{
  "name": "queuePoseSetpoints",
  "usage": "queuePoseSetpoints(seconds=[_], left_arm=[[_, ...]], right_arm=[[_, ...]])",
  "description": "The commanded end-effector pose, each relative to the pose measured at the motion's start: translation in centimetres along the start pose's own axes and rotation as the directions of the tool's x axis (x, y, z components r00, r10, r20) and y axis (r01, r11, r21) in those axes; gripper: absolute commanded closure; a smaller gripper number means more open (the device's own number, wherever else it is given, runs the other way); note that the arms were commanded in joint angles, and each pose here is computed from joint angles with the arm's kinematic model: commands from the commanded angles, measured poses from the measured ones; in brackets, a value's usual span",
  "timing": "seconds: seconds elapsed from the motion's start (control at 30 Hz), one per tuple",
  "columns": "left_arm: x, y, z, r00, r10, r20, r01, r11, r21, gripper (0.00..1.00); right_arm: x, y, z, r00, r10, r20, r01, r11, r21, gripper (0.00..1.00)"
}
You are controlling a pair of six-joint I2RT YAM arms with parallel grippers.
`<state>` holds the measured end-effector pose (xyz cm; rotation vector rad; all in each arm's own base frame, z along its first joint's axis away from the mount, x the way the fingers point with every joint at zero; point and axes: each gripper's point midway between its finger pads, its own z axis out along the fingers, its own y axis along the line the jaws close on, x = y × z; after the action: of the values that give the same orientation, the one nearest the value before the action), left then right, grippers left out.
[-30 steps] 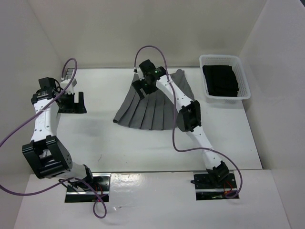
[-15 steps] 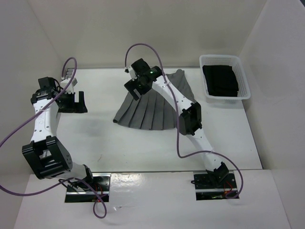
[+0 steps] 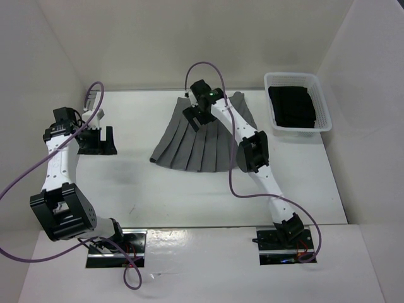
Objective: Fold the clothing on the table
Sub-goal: Flatten the skirt out
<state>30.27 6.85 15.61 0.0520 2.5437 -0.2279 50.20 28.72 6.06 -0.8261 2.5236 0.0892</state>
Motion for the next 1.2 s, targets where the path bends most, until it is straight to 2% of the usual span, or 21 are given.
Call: queuePoseSetpoints(seconds=[0.0,0.4,0.67,0.9,1.03,1.17], left_arm=[[-0.5,0.1,-0.5,0.999,0.022,0.023,-0.022,1.000,-0.004,0.00],[0.1,0.5,-0.9,1.000,0.027,0.001,-0.027,0.999,-0.035,0.00],[0.1,0.6,-0.9,1.000,0.027,-0.003,-0.027,0.999,-0.044,0.00],[0.2,0.8,-0.9,1.000,0.027,-0.007,-0.027,0.998,-0.054,0.00],[0.4,0.8,-1.2,1.000,0.027,-0.010,-0.027,0.998,-0.063,0.00],[0.4,0.8,-1.2,1.000,0.027,-0.010,-0.027,0.998,-0.063,0.00]], right_arm=[[0.0,0.3,0.8,1.000,0.002,0.000,-0.002,1.000,-0.030,0.01],[3.2,2.3,4.6,0.995,-0.010,-0.095,-0.006,0.987,-0.163,0.01],[3.6,5.3,4.0,0.993,-0.042,-0.107,0.013,0.965,-0.262,0.01],[4.3,12.6,3.1,0.983,-0.147,-0.112,0.096,0.924,-0.369,0.01],[4.7,18.2,1.8,0.968,-0.235,-0.085,0.180,0.891,-0.418,0.01],[4.4,21.7,0.6,0.955,-0.294,-0.042,0.249,0.870,-0.426,0.01]])
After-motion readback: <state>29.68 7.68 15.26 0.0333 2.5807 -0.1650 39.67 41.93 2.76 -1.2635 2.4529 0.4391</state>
